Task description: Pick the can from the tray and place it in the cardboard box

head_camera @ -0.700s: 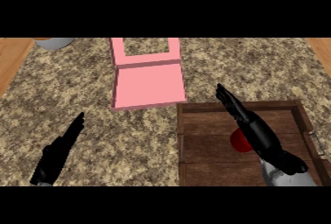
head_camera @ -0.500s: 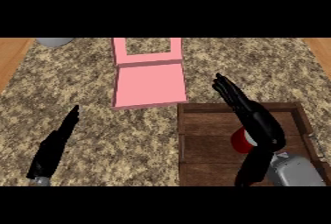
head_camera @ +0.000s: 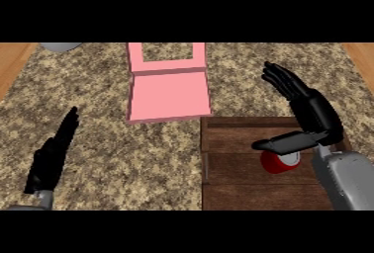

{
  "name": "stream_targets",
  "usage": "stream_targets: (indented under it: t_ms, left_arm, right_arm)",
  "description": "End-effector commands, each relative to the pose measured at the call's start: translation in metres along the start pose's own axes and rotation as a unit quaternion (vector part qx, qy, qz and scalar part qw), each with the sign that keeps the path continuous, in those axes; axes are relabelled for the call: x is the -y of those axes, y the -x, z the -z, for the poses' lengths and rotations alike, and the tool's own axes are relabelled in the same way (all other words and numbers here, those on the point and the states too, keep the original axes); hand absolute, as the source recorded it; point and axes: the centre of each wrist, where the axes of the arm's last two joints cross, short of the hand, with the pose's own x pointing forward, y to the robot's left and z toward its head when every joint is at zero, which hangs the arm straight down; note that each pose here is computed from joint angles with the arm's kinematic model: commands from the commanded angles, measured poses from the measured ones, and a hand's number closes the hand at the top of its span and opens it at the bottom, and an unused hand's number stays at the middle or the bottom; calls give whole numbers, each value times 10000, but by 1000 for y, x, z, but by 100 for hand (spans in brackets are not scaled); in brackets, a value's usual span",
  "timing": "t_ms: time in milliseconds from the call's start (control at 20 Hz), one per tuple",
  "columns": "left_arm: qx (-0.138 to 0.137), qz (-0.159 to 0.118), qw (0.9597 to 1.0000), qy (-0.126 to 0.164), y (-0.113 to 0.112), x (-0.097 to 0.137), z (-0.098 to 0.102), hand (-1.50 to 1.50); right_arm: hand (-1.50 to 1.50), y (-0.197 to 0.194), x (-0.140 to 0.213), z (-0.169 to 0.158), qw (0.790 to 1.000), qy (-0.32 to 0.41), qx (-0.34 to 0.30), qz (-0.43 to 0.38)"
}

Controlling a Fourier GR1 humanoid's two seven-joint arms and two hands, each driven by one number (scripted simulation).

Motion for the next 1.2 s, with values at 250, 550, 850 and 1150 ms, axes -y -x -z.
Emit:
stream_targets:
  t_ms: [250, 550, 850, 1150]
  left_arm:
    - [62, -15, 9999, -130, 3, 10, -3, 0]
    - [45, -7, 10000, -69, -2, 6, 4, 0]
    - [-67, -41, 10000, 57, 6, 1, -9, 0]
    - [-118, 9, 9998, -168, 2, 5, -10, 0]
  right_arm:
    - [-150, -35, 81, -7, 9737, -1226, -282, -1902]
    - [-150, -81, 92, 17, 9026, -2537, -974, -3337]
    - [-150, -88, 80, 10, 8172, -3777, -1771, -3978]
    - [-150, -97, 32, -5, 7973, -4003, -1965, -4068]
